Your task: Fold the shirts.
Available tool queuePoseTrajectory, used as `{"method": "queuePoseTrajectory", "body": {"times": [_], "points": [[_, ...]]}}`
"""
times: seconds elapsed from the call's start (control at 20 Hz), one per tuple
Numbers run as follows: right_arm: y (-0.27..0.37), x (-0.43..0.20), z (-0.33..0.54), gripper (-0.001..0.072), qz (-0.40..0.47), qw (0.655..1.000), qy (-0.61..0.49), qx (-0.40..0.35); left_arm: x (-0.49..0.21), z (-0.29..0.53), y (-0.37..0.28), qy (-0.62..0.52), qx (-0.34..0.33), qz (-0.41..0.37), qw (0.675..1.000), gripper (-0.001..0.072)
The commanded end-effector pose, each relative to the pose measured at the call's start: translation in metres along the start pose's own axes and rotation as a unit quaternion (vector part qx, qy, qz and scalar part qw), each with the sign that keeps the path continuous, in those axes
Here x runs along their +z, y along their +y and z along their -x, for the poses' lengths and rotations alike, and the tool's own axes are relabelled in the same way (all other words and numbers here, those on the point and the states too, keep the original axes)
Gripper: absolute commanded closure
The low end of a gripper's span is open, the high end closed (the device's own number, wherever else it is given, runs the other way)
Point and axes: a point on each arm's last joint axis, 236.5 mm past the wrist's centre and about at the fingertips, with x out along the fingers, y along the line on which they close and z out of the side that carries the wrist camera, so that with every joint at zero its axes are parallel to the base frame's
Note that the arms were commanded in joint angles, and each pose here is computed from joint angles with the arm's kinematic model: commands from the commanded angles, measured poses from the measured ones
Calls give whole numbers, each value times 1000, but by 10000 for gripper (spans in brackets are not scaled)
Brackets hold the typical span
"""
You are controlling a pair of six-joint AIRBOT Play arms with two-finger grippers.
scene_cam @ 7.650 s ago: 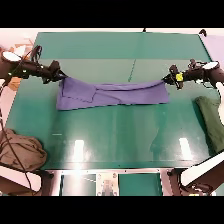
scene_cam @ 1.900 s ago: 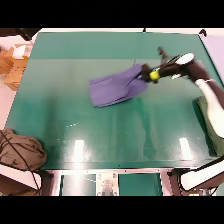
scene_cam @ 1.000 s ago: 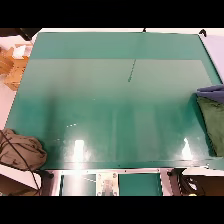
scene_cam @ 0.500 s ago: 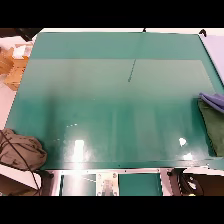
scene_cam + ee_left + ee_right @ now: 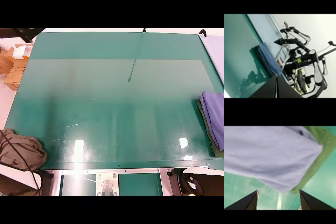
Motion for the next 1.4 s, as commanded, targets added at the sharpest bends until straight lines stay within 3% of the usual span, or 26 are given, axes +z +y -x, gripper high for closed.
{"method": "queuePoseTrajectory", "body": {"times": [0.0,0.1,0.3,0.5,0.85,0.95,1.05,1.35], "points": [[23,10,8,153,14,999,-30,14,-1,0,3,2,6,3,1000,682],[79,2,13,684,74,993,-30,88,-2,1,21,4,44,11,999,683],[177,-41,23,695,210,965,-38,150,-25,4,66,42,151,71,985,684],[227,-132,15,696,328,928,-40,172,-84,-22,67,95,212,66,970,684],[179,-315,-59,696,457,868,-4,196,-257,-57,76,108,256,119,953,684],[173,-332,-69,693,469,858,-5,207,-285,-55,81,114,261,135,949,683],[156,-348,-76,622,478,857,31,192,-296,-54,82,127,260,144,946,682],[148,-354,-79,629,481,856,49,182,-291,-55,82,116,259,144,948,682]]}}
